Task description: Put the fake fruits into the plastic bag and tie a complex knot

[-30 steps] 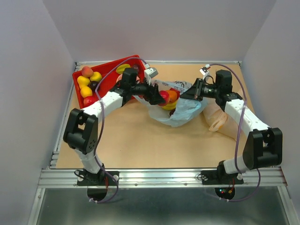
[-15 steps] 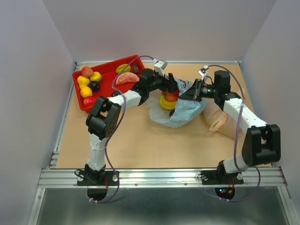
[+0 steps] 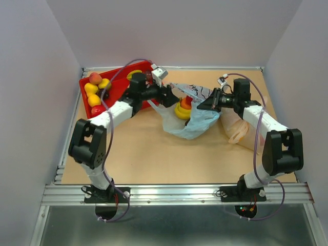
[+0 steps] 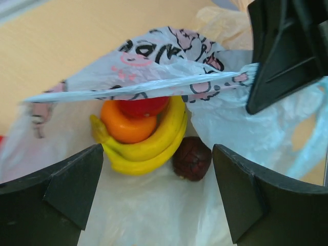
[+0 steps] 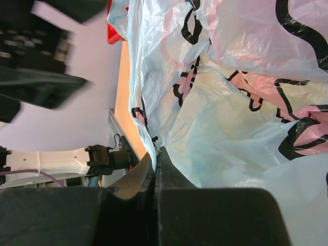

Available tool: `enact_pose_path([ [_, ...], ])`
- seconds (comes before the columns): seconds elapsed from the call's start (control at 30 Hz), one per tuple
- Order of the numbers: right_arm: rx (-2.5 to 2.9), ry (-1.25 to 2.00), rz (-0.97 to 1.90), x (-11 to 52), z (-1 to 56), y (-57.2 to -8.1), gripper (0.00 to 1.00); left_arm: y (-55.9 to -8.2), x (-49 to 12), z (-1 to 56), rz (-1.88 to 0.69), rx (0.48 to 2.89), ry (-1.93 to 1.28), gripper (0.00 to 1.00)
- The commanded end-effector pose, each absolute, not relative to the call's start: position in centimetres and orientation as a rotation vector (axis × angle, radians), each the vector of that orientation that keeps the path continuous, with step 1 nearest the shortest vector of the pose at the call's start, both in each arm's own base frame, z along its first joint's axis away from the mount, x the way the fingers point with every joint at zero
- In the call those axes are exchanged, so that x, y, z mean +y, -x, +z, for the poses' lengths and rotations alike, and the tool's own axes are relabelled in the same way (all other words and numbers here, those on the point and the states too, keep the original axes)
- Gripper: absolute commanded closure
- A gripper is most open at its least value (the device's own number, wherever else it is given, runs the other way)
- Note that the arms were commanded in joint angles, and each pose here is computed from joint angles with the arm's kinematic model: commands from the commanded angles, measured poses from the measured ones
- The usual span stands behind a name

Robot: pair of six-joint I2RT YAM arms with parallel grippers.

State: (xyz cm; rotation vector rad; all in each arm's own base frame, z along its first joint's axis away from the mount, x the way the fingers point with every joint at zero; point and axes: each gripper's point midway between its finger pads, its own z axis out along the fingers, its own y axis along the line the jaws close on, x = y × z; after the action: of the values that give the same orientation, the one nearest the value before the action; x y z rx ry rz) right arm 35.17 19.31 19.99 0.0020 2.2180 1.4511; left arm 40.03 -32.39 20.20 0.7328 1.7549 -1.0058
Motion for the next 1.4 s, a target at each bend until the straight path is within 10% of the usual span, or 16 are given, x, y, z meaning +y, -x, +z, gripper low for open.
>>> enact_pose_path([
  [0.0, 2.139, 0.069, 1.397, 19.0, 21.5, -37.2, 1.0, -38.1, -25.3, 26.1, -0.956, 1.663, -0.871, 0.02],
  [0.4, 2.156, 0.062, 1.371, 18.9, 20.4, -37.4, 1.0, -46.1, -7.4, 18.0, -0.335, 2.255, -0.294, 0.01],
  [0.87, 2.141, 0.085, 1.365, 18.8, 20.9, -37.3, 1.0, -47.6, -4.1, 5.8, -0.195, 2.552, -0.031, 0.02],
  [1.37, 2.135, 0.094, 1.369, 18.9, 21.1, -37.2, 1.0, -50.1, -5.9, 17.2, -0.309, 2.256, -0.18, 0.57],
])
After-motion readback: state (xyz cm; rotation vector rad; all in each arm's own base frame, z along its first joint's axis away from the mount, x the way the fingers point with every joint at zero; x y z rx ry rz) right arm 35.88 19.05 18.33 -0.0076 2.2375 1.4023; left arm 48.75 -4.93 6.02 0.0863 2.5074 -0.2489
